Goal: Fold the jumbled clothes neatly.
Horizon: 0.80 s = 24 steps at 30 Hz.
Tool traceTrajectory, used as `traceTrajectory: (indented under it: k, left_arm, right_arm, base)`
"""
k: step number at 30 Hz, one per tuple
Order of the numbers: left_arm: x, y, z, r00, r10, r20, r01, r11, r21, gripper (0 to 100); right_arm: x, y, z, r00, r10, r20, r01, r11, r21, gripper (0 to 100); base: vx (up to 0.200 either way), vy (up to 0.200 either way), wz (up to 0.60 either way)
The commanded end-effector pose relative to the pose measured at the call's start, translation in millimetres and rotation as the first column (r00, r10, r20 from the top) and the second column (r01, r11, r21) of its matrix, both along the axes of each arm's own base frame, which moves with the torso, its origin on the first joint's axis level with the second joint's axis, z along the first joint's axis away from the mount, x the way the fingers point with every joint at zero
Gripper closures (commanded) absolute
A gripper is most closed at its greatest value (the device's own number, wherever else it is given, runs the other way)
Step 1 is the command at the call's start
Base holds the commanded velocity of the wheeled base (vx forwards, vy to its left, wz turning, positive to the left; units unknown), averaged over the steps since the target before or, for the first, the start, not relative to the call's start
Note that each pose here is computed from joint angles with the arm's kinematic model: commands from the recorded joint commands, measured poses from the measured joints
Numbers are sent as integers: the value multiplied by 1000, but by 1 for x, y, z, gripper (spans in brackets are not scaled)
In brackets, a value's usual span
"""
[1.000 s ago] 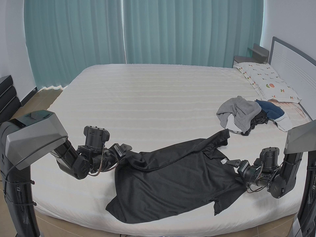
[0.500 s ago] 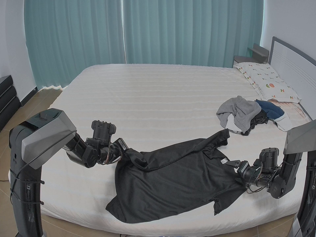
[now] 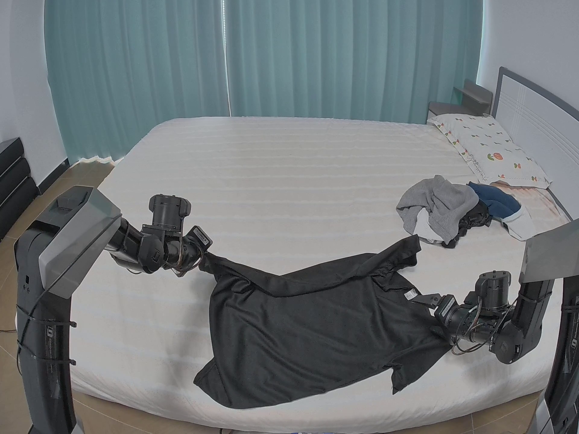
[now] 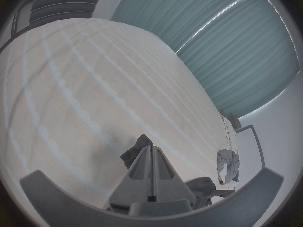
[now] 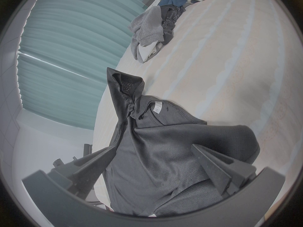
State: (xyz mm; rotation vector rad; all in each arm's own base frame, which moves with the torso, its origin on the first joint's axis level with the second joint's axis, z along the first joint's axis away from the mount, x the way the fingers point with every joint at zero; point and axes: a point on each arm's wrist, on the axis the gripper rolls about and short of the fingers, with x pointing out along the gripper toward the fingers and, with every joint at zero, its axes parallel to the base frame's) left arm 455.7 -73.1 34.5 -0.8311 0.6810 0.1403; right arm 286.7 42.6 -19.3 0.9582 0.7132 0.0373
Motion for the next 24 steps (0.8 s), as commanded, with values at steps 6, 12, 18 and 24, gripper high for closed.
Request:
traceTrajectory:
  k: [6, 12, 18, 24]
  left_arm:
    - [46, 27, 37, 959, 198, 203, -165, 972, -165, 100]
    - [64, 27, 37, 946, 204, 253, -161, 971, -179, 100]
    - [79, 26, 25, 939, 209, 272, -165, 970, -177, 100]
    - [82, 25, 11, 955, 205, 215, -173, 972, -156, 100]
  right_arm:
    - [-1, 0, -3, 1000, 2, 5, -2, 1000, -3, 0]
    - [-3, 1, -6, 1000, 1, 15, -1, 1000, -5, 0]
    - [-3, 2, -6, 1000, 5, 19, -5, 1000, -4, 0]
    - [-3, 2, -6, 1000, 4, 20, -4, 1000, -5, 0]
  base:
    - [0, 0, 0]
    - [0, 0, 0]
    - [0, 0, 0]
    - [0, 0, 0]
